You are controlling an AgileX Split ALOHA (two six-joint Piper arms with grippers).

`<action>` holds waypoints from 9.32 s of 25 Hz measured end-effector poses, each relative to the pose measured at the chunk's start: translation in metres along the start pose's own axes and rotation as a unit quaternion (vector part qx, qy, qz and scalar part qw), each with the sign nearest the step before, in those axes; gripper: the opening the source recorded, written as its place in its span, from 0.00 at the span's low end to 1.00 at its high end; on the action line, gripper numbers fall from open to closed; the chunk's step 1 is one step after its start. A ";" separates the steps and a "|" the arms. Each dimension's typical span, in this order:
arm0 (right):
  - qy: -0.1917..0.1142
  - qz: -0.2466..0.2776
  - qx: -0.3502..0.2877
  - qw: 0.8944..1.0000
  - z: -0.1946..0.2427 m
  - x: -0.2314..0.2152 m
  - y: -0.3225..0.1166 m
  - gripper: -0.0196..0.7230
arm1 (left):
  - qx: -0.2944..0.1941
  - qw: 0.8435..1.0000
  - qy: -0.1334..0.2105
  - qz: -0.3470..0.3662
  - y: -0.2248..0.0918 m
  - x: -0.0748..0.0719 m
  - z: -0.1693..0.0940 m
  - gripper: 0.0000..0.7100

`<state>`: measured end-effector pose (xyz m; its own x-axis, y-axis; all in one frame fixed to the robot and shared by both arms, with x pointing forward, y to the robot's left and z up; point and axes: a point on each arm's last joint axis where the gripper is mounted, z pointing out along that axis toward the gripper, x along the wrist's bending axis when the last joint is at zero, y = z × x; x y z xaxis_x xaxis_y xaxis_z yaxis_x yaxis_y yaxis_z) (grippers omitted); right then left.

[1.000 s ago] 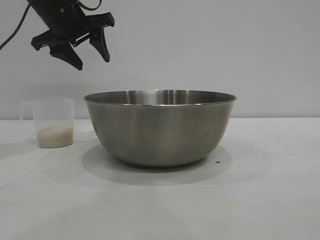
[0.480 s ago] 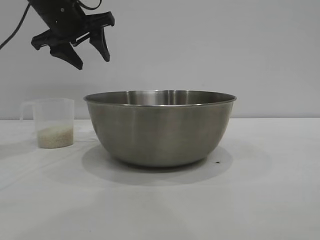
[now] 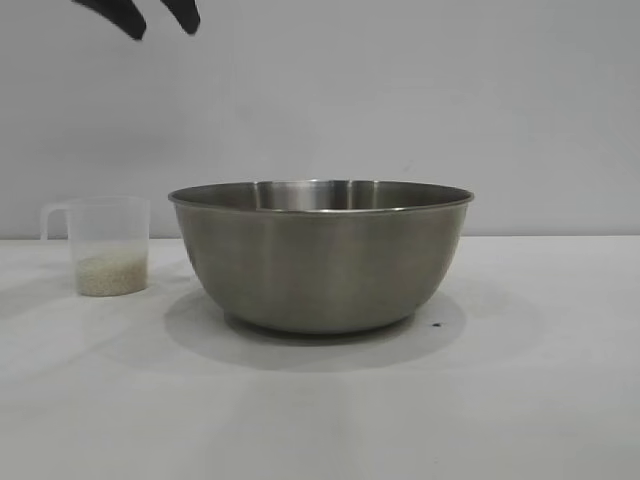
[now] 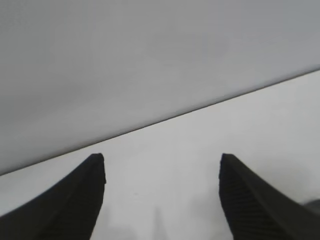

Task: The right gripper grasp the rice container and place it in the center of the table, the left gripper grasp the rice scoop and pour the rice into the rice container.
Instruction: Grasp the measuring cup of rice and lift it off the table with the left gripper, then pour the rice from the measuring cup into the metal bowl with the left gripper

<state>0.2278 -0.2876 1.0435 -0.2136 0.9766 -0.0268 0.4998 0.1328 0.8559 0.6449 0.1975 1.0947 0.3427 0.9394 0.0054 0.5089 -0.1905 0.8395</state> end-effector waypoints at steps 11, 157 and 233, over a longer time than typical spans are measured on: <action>0.000 0.000 0.000 1.000 0.000 0.000 0.000 0.71 | 0.136 0.988 0.068 -0.039 -0.010 0.008 -0.051 0.62; -0.003 0.002 0.000 1.000 0.000 0.000 0.000 0.71 | -0.114 0.987 0.107 -0.036 -0.271 0.003 0.028 0.43; -0.003 0.002 0.000 1.000 0.000 0.000 0.000 0.71 | -0.367 0.745 0.017 0.557 -0.134 -0.043 0.042 0.00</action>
<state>0.2278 -0.2876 1.0435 -0.2070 0.9780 -0.0268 0.5007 0.1294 0.8559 0.5953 0.1709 0.9595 0.2027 0.3239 0.9241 -0.6485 -0.6627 0.3746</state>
